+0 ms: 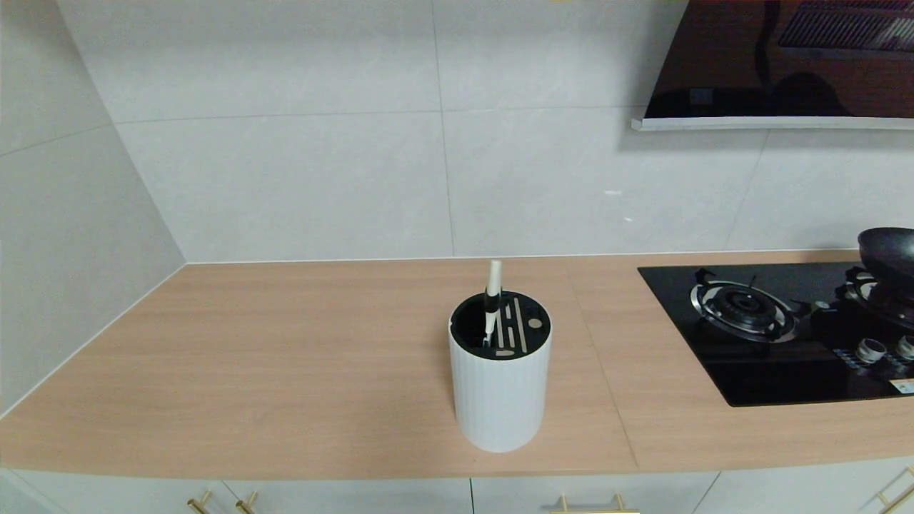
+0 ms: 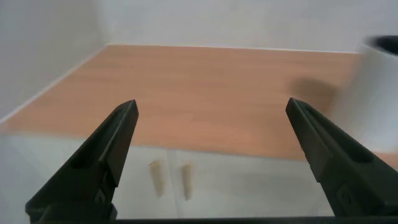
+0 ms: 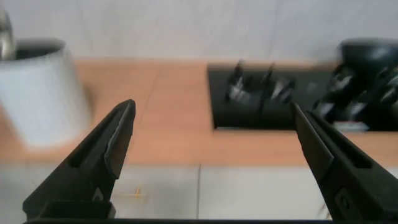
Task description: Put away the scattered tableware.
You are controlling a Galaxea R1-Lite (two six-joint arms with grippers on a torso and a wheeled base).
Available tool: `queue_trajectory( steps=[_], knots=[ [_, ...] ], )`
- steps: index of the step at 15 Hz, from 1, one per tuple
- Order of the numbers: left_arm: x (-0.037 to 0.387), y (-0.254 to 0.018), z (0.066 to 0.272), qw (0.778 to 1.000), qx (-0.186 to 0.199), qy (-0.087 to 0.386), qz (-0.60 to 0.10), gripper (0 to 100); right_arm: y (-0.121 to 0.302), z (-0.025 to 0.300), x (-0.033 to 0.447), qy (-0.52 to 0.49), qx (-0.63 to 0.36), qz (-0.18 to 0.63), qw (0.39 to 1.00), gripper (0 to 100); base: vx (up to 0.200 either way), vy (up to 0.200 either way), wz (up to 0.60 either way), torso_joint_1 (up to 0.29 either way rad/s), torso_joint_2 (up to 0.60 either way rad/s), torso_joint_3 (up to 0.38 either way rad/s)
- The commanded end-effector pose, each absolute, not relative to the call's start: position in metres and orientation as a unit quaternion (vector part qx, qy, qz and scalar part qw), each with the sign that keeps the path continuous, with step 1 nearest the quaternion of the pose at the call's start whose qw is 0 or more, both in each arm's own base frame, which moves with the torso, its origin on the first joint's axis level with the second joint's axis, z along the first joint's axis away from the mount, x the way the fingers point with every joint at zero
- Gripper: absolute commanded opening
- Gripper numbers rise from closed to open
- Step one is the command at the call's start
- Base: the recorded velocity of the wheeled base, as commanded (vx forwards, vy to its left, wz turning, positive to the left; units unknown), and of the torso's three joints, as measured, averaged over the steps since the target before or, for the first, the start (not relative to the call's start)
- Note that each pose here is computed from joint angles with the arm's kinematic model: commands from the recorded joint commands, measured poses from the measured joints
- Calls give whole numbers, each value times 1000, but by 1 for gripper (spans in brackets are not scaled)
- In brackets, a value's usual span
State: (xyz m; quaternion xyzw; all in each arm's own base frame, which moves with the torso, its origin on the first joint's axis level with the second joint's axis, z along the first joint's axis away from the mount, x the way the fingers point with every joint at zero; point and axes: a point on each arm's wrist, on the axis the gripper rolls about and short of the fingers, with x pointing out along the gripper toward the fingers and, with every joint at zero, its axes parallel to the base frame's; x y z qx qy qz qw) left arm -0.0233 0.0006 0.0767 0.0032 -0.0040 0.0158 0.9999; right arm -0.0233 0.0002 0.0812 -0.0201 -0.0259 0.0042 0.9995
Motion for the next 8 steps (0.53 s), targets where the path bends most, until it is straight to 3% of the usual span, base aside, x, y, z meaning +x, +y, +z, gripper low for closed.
queue_trajectory(
  steps=[1,8],
  knots=[
    [-23,0,75,1000,11,1,8,100,0,80,-23,-24,-22,5,999,100,0,0,0,0,0,0],
    [-23,0,75,1000,2,2,2,100,0,76,-23,-1,-11,11,1000,100,0,0,0,0,0,0]
  ],
)
